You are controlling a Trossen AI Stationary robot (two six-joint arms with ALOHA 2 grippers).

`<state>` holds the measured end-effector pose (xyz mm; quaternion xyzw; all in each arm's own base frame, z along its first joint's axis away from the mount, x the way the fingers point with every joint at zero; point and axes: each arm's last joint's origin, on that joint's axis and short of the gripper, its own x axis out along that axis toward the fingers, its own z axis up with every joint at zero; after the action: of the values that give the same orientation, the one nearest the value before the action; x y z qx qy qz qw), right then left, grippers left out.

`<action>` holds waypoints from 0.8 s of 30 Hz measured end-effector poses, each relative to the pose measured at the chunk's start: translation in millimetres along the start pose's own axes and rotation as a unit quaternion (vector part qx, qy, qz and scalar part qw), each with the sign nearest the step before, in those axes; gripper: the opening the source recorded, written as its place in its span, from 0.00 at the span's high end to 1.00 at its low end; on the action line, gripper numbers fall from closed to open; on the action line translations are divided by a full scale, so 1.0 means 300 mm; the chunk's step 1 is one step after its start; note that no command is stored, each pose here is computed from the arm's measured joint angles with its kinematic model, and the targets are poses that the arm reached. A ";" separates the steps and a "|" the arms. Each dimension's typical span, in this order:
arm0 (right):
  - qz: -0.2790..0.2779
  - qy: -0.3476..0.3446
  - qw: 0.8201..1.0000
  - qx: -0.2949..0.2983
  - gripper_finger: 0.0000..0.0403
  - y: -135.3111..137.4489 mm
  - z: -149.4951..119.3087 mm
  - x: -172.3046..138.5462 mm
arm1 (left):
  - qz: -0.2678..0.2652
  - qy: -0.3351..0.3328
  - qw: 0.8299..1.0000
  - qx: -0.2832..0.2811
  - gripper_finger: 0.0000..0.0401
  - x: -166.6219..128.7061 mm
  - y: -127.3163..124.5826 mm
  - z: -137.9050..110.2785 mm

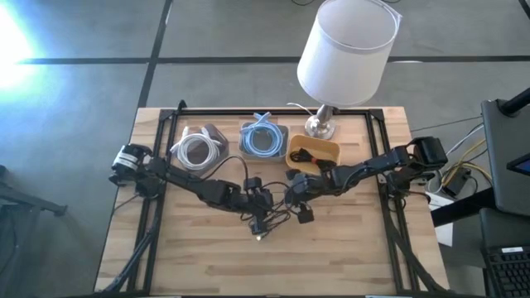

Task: Pick & Place USB Port
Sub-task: Put the black USB cable into the yellow bin

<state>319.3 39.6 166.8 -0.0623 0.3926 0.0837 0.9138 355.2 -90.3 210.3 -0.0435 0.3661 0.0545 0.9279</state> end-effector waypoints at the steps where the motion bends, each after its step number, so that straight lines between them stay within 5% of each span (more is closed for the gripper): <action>1: 0.000 0.003 1.000 0.005 0.97 0.000 -0.002 0.000 | 0.000 0.000 1.000 0.000 0.82 0.000 0.000 0.000; 9: 0.001 0.021 0.999 0.044 0.97 0.001 -0.011 -0.012 | 0.027 0.002 1.000 0.003 0.66 0.000 0.007 -0.005; 16: 0.001 0.059 0.997 0.049 0.97 0.004 -0.019 -0.107 | 0.029 0.006 1.000 0.004 0.63 0.000 0.008 -0.008; 24: -0.201 0.074 0.973 0.091 0.97 -0.029 -0.033 -0.328 | 0.031 0.010 0.999 0.005 0.64 0.000 0.009 -0.011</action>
<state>247.5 19.1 232.1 -0.0621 0.4444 -0.1428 0.8822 352.6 -87.9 207.8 -0.0281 0.3773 0.0810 0.9221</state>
